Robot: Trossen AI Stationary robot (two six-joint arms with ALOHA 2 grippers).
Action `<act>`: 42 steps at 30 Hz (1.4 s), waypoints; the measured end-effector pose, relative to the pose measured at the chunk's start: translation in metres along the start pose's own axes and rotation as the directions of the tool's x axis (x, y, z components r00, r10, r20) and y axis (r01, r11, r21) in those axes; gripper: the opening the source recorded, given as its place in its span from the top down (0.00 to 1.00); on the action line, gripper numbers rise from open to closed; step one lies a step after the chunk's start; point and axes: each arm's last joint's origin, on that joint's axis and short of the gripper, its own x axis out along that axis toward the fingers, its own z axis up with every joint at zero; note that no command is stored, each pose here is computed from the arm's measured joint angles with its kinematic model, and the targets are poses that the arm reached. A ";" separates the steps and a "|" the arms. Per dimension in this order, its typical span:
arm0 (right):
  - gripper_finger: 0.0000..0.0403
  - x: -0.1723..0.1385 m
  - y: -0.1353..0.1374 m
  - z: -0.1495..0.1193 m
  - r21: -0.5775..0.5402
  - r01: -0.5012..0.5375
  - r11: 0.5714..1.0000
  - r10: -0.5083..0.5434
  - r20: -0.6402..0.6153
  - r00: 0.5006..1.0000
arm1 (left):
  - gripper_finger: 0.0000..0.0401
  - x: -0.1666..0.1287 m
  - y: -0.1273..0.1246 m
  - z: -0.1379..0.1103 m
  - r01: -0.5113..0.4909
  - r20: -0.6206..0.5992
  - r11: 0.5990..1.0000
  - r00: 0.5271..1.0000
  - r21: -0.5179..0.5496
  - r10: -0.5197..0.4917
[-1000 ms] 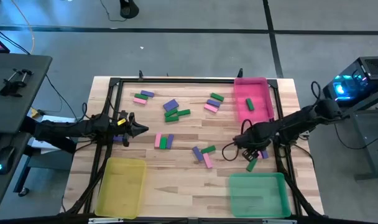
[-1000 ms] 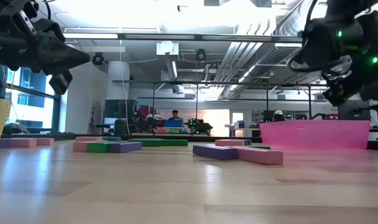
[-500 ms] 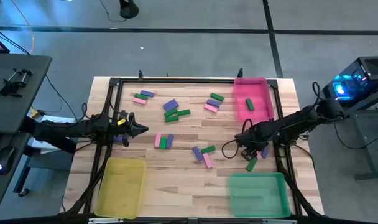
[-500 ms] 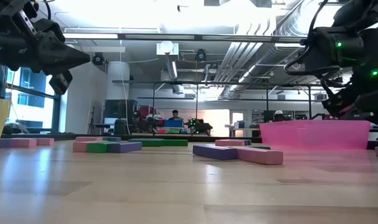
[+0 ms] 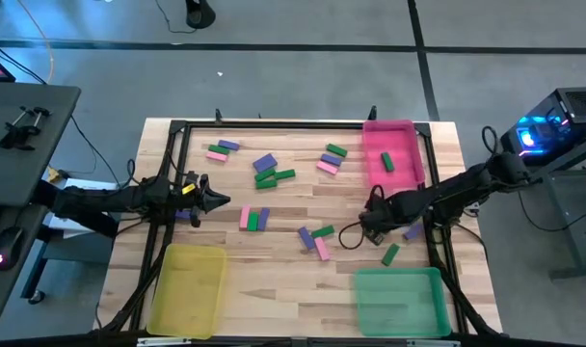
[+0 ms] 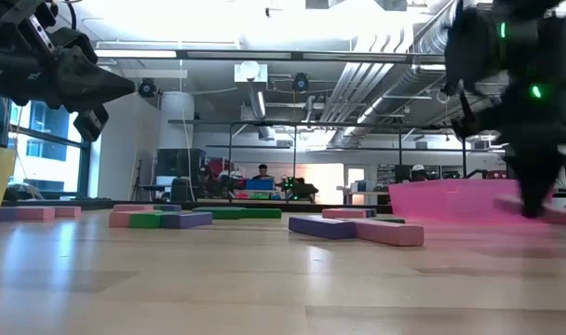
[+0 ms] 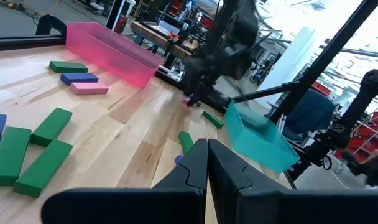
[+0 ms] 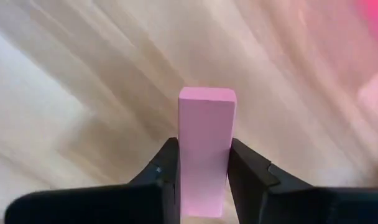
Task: Sort blocks
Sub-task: Put the pink block into the green bin
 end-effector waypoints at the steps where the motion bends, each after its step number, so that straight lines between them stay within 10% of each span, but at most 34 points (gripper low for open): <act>1: 0.83 -0.007 0.005 0.001 -0.010 -0.010 1.000 0.010 0.026 1.000 | 1.00 0.000 0.000 0.000 0.000 0.000 1.000 1.000 0.000 0.000; 9: 0.83 -0.089 0.056 -0.009 -0.205 -0.184 0.961 0.232 0.241 0.942 | 1.00 0.000 0.000 0.000 0.000 0.000 1.000 1.000 -0.002 0.000; 16: 0.83 -0.133 0.087 -0.068 -0.412 -0.435 0.801 0.503 0.069 0.861 | 1.00 0.000 0.000 0.000 0.000 0.000 1.000 1.000 -0.001 0.000; 32: 0.79 -0.022 0.111 -0.134 -0.331 -0.495 0.803 0.377 -0.362 0.853 | 1.00 0.000 0.000 0.000 -0.001 0.002 1.000 1.000 0.000 0.001; 42: 0.63 -0.003 0.110 -0.129 -0.294 -0.375 0.879 0.274 -0.332 0.903 | 1.00 0.000 0.000 0.001 0.000 0.009 1.000 1.000 -0.001 0.000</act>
